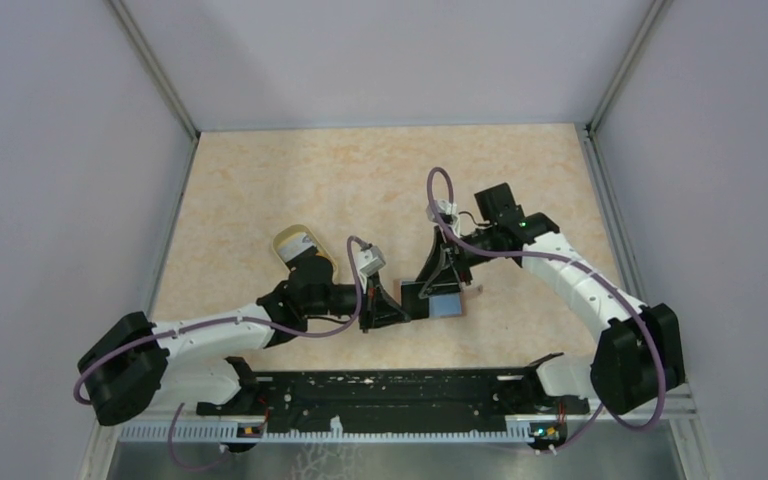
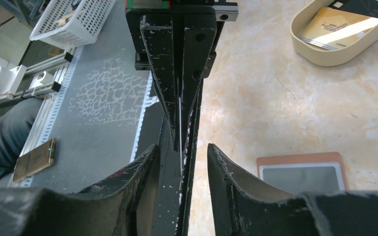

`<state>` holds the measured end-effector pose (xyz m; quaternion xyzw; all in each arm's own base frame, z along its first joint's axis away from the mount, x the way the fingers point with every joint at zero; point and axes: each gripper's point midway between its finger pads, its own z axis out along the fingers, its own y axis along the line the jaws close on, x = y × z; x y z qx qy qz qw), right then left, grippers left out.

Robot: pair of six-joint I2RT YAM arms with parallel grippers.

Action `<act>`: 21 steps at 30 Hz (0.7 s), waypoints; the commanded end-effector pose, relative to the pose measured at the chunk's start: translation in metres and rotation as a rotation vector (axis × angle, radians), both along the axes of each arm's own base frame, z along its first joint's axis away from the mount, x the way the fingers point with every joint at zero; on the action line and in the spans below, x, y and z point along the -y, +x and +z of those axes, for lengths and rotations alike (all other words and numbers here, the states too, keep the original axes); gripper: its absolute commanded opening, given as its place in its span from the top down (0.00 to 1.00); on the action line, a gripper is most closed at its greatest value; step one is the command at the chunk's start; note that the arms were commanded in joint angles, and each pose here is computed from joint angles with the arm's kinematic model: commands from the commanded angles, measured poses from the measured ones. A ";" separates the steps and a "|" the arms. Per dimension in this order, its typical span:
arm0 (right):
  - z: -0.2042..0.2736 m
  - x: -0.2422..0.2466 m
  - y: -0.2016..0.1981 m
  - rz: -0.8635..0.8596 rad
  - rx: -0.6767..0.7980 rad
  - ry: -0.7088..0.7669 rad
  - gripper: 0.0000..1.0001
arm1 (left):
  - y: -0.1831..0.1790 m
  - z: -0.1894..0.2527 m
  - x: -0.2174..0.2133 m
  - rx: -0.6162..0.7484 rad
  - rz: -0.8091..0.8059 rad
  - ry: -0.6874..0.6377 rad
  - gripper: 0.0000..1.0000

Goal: Put the credit cards into the card holder
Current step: Insert the credit card into the card holder.

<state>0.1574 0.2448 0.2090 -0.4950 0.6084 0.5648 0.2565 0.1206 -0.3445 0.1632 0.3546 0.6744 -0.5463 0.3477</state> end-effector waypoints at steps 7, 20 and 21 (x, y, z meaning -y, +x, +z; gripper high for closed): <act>0.006 -0.007 -0.001 0.046 0.069 0.006 1.00 | 0.002 0.012 0.005 0.028 -0.027 -0.003 1.00; -0.030 0.037 0.082 -0.420 -0.166 0.017 1.00 | 0.048 -0.022 -0.057 -0.127 0.522 -0.160 0.01; -0.040 0.041 0.089 -0.461 -0.181 -0.010 1.00 | 0.050 -0.033 -0.058 -0.151 0.544 -0.127 0.01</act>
